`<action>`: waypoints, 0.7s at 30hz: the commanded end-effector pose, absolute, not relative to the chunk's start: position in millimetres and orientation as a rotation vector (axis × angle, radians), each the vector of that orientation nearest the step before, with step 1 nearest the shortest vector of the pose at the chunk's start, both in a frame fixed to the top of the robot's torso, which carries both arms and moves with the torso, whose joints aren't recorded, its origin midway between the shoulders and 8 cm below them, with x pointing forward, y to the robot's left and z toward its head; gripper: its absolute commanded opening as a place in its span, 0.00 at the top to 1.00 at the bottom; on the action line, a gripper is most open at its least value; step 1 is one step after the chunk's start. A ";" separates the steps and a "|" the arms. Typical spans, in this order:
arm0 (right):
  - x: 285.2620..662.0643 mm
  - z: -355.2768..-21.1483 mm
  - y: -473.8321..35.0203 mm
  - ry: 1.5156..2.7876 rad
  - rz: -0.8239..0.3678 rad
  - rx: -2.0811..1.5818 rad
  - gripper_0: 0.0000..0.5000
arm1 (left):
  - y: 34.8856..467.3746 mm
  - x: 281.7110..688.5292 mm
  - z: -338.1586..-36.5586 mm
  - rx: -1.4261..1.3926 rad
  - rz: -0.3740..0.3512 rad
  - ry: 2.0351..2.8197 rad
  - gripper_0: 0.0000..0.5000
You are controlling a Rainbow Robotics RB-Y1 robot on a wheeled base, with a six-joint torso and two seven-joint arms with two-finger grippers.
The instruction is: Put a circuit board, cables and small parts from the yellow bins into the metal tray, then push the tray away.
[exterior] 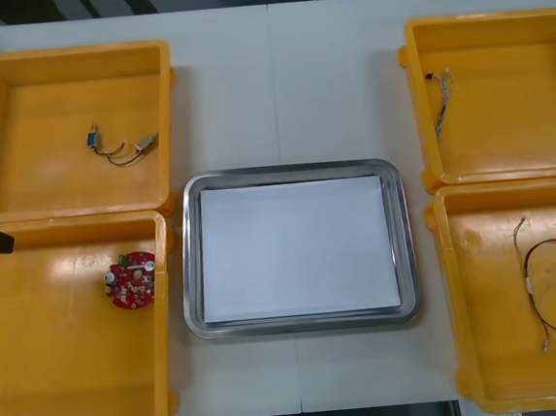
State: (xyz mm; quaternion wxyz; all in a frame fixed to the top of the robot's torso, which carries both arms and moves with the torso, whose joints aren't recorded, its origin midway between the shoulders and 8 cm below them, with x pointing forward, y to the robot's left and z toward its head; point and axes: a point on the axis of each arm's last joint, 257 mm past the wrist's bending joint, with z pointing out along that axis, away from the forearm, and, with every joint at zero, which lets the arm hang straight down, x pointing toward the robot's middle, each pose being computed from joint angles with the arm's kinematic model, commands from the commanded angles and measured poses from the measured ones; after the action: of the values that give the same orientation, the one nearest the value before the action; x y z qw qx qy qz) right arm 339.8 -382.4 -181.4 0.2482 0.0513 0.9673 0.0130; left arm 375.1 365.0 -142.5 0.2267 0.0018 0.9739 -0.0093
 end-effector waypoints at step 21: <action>334.9 -175.3 -386.1 2.631 -0.009 0.118 0.00 | 367.3 372.8 -138.1 -0.027 -0.021 2.665 0.00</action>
State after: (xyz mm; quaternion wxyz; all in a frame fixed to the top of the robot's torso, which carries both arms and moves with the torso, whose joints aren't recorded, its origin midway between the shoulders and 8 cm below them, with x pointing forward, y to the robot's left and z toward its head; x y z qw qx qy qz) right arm 339.8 -382.4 -181.4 0.2482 0.0513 0.9673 0.0130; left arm 375.1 365.0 -142.5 0.2267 0.0018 0.9739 -0.0093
